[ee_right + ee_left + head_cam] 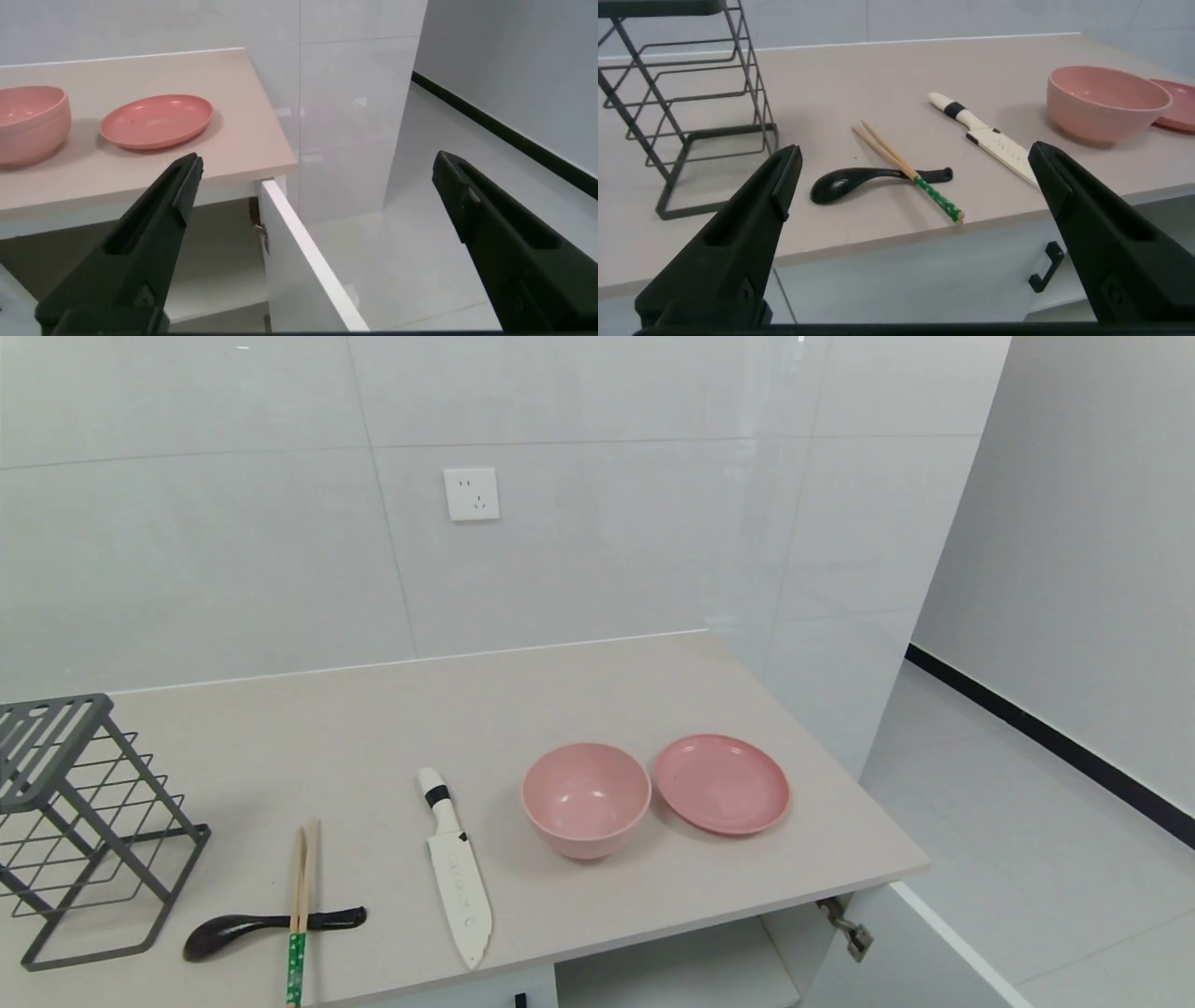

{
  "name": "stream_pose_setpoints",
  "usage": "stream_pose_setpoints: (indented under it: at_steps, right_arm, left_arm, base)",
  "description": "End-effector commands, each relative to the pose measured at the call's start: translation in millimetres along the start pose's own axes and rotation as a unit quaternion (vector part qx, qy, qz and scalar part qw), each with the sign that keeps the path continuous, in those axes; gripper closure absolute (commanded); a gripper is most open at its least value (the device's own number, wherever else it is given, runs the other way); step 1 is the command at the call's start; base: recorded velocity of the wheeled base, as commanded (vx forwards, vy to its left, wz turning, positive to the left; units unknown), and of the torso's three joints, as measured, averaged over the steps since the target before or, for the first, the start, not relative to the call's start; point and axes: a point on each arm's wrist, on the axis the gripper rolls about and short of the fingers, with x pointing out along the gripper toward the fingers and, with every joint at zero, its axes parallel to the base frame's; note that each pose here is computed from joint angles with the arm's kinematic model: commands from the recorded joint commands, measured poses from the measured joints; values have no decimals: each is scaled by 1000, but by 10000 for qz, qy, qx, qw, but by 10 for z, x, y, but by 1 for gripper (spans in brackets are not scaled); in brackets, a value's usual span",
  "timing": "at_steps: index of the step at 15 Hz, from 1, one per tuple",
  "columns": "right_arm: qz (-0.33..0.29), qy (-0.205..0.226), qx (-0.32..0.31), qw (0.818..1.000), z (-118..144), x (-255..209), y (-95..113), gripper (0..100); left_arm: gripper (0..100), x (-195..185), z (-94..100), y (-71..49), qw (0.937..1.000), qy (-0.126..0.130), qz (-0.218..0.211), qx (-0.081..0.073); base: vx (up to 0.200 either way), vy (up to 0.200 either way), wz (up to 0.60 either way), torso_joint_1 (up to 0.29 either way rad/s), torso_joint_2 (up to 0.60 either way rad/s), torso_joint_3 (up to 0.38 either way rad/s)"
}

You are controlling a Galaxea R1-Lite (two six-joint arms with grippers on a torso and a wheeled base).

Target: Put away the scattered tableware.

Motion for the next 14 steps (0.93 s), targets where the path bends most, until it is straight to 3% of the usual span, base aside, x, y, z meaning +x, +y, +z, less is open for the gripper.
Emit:
stream_pose_setpoints:
  at_steps: [1, 5, 14]
  right_arm:
    - [-2, -1, -1, 10000, 0, 0, 0, 0]
    - [-2, -1, -1, 10000, 0, 0, 0, 0]
    - [-2, -1, -1, 10000, 0, 0, 0, 0]
  left_arm:
    - [0, 0, 0, 0, 10000, 0, 3, -11]
    - [0, 1, 0, 0, 10000, 8, -5, -4]
    - [0, 0, 0, 0, 10000, 0, 3, 43]
  base:
    - [0, 0, 0, 41, -119, -56]
    - [0, 0, 0, 178, -394, -226]
    - [22, 0, 0, 11, -26, -12]
